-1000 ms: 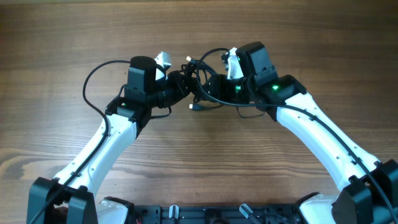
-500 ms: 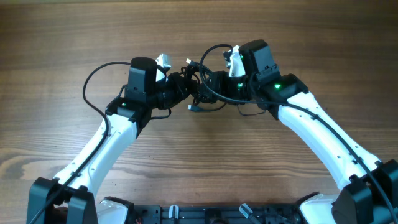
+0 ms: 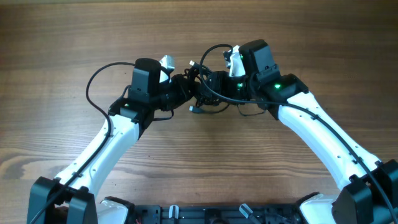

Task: Untangle cables
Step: 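Grasp a cable loop with the right gripper beside the left gripper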

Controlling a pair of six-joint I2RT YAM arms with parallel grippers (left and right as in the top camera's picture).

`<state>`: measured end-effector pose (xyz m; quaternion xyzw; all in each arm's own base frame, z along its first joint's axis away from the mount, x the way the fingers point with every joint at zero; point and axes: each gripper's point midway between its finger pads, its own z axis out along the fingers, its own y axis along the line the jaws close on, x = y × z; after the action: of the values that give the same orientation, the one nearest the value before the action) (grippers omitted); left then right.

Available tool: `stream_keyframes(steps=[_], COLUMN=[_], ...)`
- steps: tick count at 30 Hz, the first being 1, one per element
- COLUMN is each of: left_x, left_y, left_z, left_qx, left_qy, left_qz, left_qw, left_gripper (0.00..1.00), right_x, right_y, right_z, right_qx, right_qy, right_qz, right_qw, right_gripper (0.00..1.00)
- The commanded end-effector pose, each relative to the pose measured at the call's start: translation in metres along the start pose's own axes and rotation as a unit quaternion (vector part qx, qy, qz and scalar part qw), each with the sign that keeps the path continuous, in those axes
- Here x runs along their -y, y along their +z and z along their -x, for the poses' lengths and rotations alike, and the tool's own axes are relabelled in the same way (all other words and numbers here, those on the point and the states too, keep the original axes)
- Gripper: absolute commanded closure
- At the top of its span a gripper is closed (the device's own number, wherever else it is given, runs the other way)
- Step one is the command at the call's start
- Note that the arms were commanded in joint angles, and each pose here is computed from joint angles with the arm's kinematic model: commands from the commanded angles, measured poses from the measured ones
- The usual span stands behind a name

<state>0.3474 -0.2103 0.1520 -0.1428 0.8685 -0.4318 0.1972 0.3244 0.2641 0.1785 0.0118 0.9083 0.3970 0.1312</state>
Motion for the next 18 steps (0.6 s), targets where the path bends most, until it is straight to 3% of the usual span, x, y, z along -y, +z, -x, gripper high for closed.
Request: stream_keyframes(steps=[1, 18], left_x=[0.0176, 0.0196], left_y=[-0.0069, -0.005], left_z=[0.006, 0.0037], left_qx=[0.012, 0.012], left_qy=[-0.015, -0.014], left_qz=[-0.02, -0.019], left_qw=[1.0, 1.0], left_gripper=[0.96, 0.96], right_x=[0.0005, 0.0054], right_y=[0.0017, 0.0026], right_z=[0.0008, 0.0023], right_qx=[-0.001, 0.007], right_qy=[0.006, 0.006], right_qz=[0.002, -0.015], right_qw=[1.0, 1.0], right_gripper=[0.47, 0.47])
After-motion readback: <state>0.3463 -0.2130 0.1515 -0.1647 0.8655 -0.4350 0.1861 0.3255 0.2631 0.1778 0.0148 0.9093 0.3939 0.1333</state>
